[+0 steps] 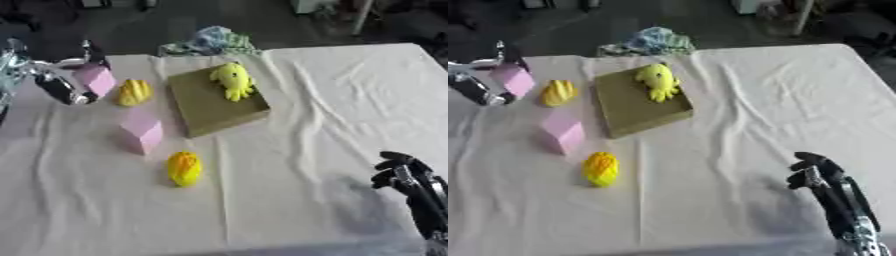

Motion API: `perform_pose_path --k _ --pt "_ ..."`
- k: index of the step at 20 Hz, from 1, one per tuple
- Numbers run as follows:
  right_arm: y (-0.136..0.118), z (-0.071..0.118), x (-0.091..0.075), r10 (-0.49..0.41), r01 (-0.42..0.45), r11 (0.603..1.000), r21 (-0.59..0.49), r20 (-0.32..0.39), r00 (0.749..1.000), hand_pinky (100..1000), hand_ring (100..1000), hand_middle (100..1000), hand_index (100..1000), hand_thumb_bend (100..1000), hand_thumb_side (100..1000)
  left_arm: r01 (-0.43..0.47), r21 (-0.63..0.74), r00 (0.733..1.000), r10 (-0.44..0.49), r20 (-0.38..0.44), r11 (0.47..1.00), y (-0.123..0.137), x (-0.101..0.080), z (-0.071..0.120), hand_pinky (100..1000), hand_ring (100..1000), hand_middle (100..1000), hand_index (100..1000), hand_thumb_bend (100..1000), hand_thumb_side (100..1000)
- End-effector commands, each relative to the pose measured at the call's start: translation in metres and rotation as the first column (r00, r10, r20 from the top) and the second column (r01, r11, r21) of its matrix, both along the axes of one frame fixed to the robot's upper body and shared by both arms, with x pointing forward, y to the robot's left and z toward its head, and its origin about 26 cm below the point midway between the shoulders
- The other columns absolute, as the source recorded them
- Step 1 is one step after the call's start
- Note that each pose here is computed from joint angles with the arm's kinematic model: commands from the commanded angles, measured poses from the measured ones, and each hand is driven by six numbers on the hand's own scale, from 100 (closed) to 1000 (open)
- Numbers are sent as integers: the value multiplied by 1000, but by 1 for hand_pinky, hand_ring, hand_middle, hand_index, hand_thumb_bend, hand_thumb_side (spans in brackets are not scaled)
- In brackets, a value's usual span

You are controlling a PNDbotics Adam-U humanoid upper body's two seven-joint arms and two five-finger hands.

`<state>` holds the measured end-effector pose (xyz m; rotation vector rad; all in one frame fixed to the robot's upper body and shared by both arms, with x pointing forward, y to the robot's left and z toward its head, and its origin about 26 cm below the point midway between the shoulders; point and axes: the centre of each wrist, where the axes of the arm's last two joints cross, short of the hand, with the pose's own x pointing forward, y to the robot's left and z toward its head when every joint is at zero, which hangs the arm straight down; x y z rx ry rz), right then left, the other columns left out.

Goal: Pick up objects on the table and place them in the box.

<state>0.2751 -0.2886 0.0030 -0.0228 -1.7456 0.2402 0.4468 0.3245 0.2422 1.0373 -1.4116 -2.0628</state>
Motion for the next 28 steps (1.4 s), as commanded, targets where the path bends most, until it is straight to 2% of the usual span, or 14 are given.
perform_pose_path --k 1,4,6,11,16,21,28 --pt "-1 6 3 21 -21 1000 -19 15 1000 508 527 554 743 100 635 100 -33 995 -99 18 994 -39 6 15 769 627 593 716 100 237" --pt "4 6 4 41 -41 999 -12 14 999 508 527 554 743 100 641 171 -51 985 -172 -13 984 -82 17 -4 769 639 604 726 100 237" --pt "7 6 5 54 -54 999 -6 12 998 509 527 554 743 100 650 191 -58 981 -193 -26 980 -101 22 -19 770 644 609 730 100 238" --pt "18 6 8 88 -88 996 18 12 996 509 528 555 743 100 667 182 -45 983 -182 -8 982 -126 30 -52 775 667 638 752 100 238" --pt "24 7 10 102 -103 994 34 17 995 509 528 555 743 100 676 164 -23 985 -162 67 986 -132 32 -74 782 694 681 782 148 240" --pt "32 7 12 119 -120 991 55 20 993 509 528 555 743 100 685 126 4 983 -126 136 992 -127 32 -92 783 707 698 796 170 238" --pt "47 11 18 141 -145 985 96 42 989 510 528 556 742 100 708 105 28 972 -108 208 994 -114 34 -103 788 724 718 813 162 230"
